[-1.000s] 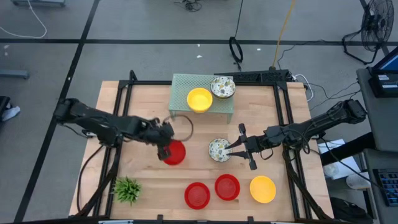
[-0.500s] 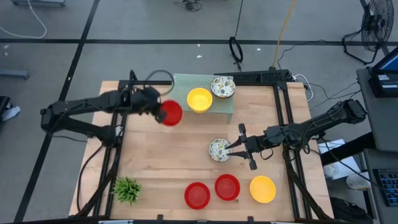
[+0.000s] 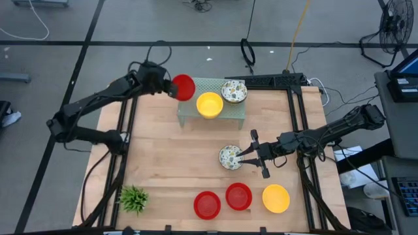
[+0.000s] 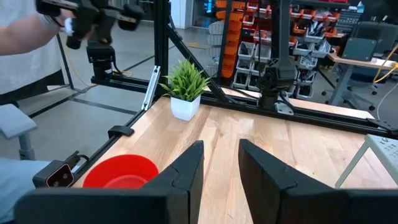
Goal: Pick & Place Mini bowls
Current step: Put the red bowl on the shelf
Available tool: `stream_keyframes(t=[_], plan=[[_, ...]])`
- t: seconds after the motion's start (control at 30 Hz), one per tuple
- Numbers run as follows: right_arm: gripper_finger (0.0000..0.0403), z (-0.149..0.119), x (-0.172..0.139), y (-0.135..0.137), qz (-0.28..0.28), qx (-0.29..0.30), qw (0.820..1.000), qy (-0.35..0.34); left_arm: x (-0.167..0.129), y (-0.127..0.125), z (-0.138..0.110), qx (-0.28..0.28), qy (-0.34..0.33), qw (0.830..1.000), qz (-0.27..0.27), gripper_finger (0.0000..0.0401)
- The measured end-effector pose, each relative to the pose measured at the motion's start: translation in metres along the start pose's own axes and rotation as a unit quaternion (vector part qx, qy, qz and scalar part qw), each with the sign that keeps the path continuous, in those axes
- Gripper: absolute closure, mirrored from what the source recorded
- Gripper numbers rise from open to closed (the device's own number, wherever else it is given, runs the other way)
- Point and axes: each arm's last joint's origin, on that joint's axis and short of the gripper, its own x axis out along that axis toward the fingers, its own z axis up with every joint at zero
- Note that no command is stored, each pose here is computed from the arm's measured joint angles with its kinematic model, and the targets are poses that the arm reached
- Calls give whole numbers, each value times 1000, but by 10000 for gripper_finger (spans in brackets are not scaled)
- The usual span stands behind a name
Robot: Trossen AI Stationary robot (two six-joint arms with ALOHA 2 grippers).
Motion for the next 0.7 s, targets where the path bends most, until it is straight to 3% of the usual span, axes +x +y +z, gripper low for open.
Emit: stream_keyframes(t=[0.4, 0.7], plan=[[314, 0, 0, 0, 0, 0, 1000, 0, 42, 33, 8, -57, 32, 998, -24, 388], [314, 0, 0, 0, 0, 0, 1000, 0, 49, 28, 22, -47, 36, 998, -32, 395]])
